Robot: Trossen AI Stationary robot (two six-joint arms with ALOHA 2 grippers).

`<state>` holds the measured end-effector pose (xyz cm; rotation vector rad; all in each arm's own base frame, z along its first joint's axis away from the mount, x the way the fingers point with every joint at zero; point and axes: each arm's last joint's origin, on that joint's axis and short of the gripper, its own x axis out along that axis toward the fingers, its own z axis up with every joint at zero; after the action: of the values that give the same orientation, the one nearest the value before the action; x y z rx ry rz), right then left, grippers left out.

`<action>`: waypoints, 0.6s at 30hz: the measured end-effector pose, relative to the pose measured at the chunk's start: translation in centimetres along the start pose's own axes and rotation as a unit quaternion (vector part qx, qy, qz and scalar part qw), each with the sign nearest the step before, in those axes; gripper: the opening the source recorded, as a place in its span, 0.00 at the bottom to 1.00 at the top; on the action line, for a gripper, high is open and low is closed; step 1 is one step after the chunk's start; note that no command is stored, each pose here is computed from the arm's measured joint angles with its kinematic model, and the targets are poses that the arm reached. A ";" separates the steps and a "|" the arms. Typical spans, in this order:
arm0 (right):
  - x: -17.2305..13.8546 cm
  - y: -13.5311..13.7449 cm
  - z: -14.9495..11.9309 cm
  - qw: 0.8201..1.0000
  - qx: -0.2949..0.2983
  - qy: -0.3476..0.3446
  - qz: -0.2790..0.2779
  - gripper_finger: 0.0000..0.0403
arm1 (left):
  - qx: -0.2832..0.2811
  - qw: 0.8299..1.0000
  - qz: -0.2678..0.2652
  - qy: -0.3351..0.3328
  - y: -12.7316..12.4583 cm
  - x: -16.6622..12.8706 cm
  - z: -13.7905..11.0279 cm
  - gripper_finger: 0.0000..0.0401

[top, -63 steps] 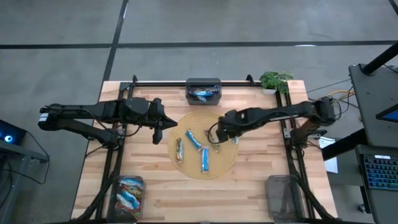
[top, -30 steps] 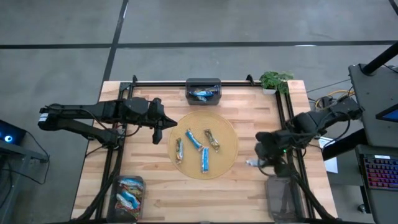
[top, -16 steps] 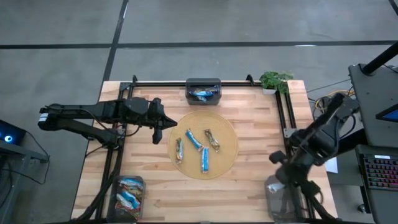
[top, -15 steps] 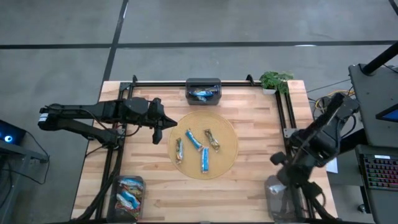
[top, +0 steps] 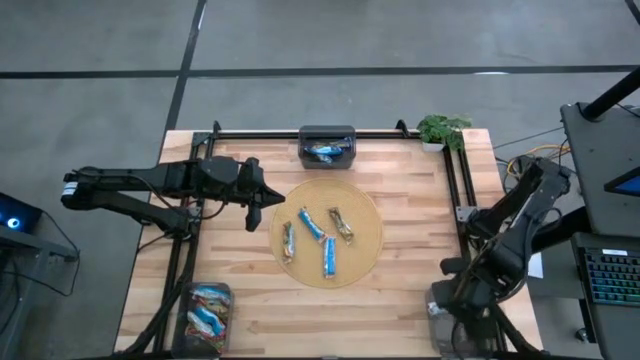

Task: Pick and place Granola Bars by type
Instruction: Put the yellow granola bar into the right black bin

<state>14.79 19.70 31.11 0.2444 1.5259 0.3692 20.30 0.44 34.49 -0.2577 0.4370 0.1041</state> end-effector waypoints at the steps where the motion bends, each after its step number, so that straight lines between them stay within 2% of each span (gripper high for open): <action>1: 0.2 0.0 0.1 1.000 0.030 0.003 -0.003 0.13 | 0.000 1.000 0.000 0.000 0.0 0.0 0.0 0.00; 5: 1.1 0.5 0.0 0.992 0.127 0.015 -0.016 0.12 | 0.000 1.000 0.000 0.000 0.0 0.0 0.0 0.00; 10: 1.9 1.4 -1.1 0.970 0.240 0.027 -0.030 0.09 | 0.000 1.000 0.000 0.000 0.0 0.0 0.0 0.00; 18: 2.8 2.0 -2.8 0.909 0.413 0.007 -0.055 0.08 | 0.003 1.000 0.000 0.000 0.0 0.0 0.0 0.00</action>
<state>11.81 22.41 29.16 0.8136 1.6312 -0.3956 20.30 0.44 34.49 -0.2525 0.4374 0.1029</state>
